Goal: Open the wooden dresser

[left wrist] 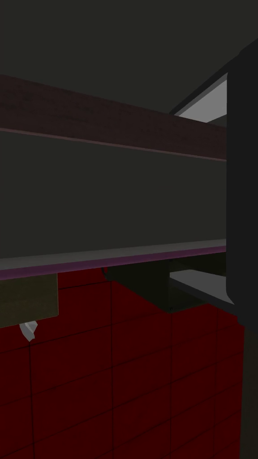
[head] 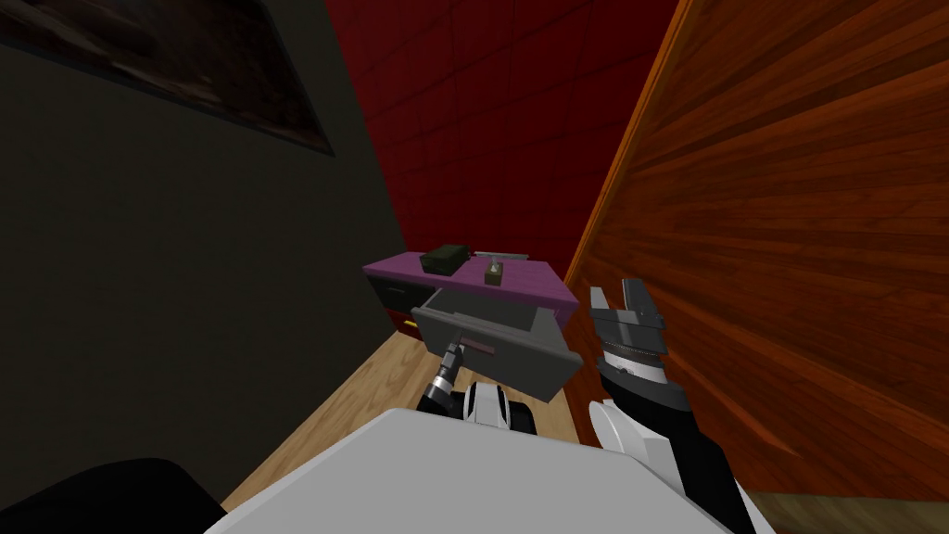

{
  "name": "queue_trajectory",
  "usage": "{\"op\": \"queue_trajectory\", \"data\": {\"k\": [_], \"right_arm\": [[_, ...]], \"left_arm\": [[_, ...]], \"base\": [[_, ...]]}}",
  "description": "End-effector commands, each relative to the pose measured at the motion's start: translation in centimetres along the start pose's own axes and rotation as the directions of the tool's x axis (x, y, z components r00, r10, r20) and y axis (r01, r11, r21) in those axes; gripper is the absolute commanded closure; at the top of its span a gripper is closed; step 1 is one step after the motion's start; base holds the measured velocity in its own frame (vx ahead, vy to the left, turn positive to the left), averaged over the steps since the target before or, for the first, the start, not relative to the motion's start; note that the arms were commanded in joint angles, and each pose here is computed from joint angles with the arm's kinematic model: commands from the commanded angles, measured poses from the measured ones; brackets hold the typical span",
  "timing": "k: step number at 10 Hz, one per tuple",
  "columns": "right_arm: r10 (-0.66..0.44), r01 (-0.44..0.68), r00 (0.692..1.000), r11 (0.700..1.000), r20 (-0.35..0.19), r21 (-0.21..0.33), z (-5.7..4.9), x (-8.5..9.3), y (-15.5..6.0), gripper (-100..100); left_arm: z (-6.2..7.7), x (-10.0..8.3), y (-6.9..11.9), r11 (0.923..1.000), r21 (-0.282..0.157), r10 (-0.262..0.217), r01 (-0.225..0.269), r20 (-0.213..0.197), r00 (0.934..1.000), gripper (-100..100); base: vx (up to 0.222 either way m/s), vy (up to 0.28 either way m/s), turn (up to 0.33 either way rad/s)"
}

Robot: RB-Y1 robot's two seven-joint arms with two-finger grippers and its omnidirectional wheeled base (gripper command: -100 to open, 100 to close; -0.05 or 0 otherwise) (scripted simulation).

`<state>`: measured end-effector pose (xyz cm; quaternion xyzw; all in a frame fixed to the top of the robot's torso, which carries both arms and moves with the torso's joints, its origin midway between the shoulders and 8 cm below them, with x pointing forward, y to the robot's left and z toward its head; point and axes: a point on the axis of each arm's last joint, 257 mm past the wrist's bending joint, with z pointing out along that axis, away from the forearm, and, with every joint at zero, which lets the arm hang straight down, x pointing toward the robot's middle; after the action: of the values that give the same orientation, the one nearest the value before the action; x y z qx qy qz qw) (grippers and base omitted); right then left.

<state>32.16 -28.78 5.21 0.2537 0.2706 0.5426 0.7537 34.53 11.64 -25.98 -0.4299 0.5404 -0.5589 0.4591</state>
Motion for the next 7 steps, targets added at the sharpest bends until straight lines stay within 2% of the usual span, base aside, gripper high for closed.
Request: {"op": "queue_trajectory", "data": {"k": [1, 2, 7], "right_arm": [[0.000, 0.000, 1.000, 1.000, 0.000, 0.000, 0.00, 0.00, 0.00, 0], [0.000, 0.000, 1.000, 1.000, 0.000, 0.000, 0.00, 0.00, 0.00, 0], [0.000, 0.000, 1.000, 1.000, 0.000, 0.000, 0.00, 0.00, 0.00, 0]], "left_arm": [[-0.17, 0.07, -0.18, 1.0000, -0.006, -0.001, 0.001, 0.001, 1.0000, -100], [-0.21, 0.09, -0.11, 1.0000, -0.009, -0.001, 0.001, 0.001, 1.0000, 0], [-0.33, 0.05, 0.22, 0.9998, -0.018, 0.000, 0.000, 0.001, 1.0000, 0]], "base": [[0.009, 0.001, -0.001], [0.000, 0.000, 0.000], [0.000, 0.000, 0.000]]}}
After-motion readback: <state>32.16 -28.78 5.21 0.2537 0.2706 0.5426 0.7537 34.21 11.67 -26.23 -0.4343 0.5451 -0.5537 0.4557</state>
